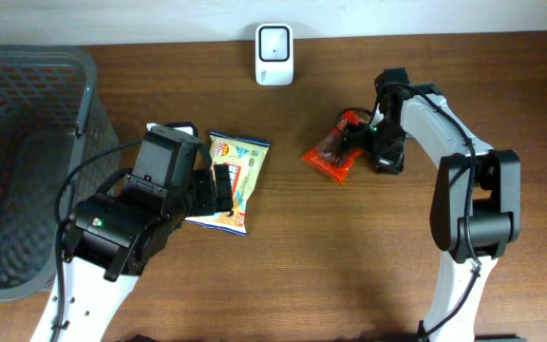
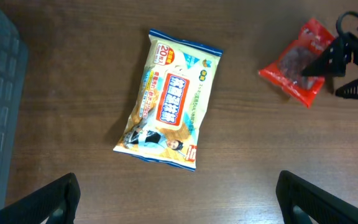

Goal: Scan the item barcode

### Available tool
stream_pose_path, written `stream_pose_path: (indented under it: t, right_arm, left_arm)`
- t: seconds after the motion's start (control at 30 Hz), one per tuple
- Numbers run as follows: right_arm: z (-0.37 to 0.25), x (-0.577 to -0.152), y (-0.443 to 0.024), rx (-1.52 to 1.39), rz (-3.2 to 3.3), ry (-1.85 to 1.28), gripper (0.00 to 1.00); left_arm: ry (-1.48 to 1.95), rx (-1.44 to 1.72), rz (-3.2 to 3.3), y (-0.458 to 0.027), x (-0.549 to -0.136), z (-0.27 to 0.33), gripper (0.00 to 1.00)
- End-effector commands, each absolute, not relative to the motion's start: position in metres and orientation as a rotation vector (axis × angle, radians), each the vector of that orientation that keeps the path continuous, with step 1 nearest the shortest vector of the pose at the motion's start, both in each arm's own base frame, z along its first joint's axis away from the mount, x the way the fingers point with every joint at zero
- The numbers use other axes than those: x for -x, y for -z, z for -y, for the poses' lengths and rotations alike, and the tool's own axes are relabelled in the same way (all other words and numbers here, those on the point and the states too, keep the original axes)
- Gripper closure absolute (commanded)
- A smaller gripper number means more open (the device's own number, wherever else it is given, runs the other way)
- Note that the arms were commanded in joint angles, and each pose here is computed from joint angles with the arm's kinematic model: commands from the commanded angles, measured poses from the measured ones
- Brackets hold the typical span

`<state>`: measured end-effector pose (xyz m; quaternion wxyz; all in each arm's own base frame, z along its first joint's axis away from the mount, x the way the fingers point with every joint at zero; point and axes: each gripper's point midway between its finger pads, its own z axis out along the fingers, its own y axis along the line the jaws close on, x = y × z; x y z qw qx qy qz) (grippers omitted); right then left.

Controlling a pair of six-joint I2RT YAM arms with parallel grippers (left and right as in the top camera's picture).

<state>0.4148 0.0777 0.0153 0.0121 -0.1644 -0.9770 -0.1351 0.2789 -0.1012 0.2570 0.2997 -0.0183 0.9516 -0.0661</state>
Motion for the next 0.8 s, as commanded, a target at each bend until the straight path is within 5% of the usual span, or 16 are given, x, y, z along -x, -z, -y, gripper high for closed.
stream_pose_path:
  t: [0.0,0.07,0.17,0.47,0.5,0.6,0.7,0.77]
  right_arm:
    - [-0.09,-0.433,-0.018,0.523,3.09,0.553,0.01]
    - [-0.097,-0.436,-0.021,0.512,3.082,0.627,0.1]
    - [-0.119,-0.444,-0.042,0.5,2.978,0.982,0.08]
    - [-0.127,-0.449,-0.003,0.601,3.19,0.552,0.02]
    - [-0.128,-0.449,-0.001,0.589,3.213,0.504,0.2]
    - [-0.127,-0.454,-0.002,0.576,3.247,0.485,0.96]
    - [-0.133,-0.469,-0.019,0.567,3.28,0.549,0.96]
    - [-0.157,-0.506,-0.07,0.494,3.348,0.827,0.96]
  left_arm:
    - [0.178,0.068,-2.52,-0.259,-0.279,0.1,0.01]
    - [0.178,0.068,-2.52,-0.259,-0.279,0.1,0.01]
    - [0.178,0.068,-2.52,-0.259,-0.279,0.1,0.01]
    - [0.178,0.068,-2.519,-0.259,-0.279,0.1,0.01]
    - [0.178,0.068,-2.52,-0.259,-0.279,0.1,0.01]
    - [0.178,0.068,-2.52,-0.259,-0.279,0.1,0.01]
    - [0.177,0.068,-2.52,-0.259,-0.279,0.1,0.01]
    - [0.178,0.068,-2.52,-0.259,-0.279,0.1,0.01]
